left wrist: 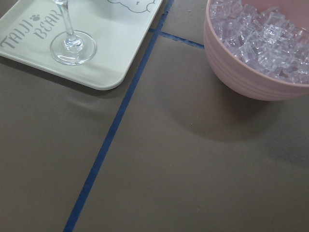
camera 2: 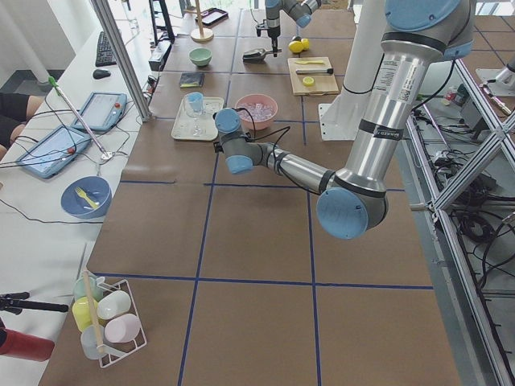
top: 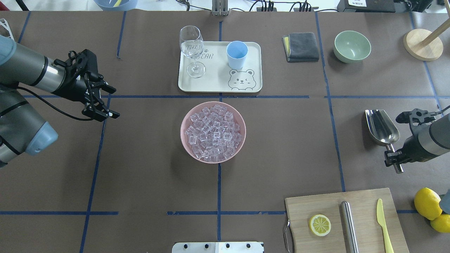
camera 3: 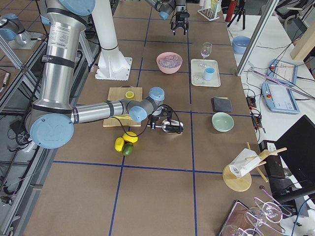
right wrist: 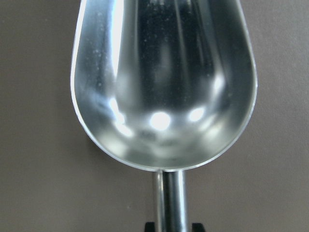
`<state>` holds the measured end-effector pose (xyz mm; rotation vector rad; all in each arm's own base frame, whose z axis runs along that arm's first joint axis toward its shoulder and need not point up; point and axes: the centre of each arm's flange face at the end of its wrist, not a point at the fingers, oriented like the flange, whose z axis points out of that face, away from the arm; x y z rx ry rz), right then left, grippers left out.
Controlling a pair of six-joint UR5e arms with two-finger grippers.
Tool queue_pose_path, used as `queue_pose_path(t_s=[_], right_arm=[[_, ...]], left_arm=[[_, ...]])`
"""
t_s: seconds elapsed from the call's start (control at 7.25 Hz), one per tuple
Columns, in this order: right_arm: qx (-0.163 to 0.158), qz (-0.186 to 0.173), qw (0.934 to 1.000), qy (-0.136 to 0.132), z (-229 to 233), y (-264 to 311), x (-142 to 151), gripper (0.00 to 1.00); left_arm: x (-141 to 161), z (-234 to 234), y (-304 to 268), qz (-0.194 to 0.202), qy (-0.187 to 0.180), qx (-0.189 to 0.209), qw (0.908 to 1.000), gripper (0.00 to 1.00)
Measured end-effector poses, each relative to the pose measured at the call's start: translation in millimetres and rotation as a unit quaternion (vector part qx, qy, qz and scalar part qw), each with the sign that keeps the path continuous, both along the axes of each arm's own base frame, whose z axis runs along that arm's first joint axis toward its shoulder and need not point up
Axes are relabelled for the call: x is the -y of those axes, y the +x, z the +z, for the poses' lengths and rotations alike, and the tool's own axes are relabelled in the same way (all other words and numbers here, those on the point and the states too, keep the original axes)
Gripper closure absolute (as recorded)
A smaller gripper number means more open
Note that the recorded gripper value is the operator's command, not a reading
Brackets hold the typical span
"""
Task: Put ice in cup with scoop
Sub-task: 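Lift the metal scoop with the right gripper and carry it toward the bowl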
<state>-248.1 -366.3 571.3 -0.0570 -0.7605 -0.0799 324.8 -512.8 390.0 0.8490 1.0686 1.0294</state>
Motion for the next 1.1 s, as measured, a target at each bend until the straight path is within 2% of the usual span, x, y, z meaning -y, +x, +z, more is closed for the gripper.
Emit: queue_pose_path(t_s=[0.14,0.41,0.83,1.1], right_arm=[[0.007,0.001,0.9999,0.008,-9.8,1.5,1.5,1.00],[0.036,0.020,0.9983,0.041,-55.0,16.2,8.9,1.00],[0.101,0.055,0.9872,0.111,-151.6,46.3,28.5,1.00],[0.115,0.057,0.9807,0.148,-181.0,49.3,33.5,1.00]], left_arm=[[0.6,-1.7,0.5,0.000,0.001,-0.001,1.0000,0.00],[1.4,-2.7,1.0,-0.001,0.001,-0.001,1.0000,0.00],[2.4,-5.2,2.2,-0.001,0.002,-0.002,1.0000,0.00],[2.6,-5.2,2.9,0.000,0.002,-0.001,1.0000,0.00]])
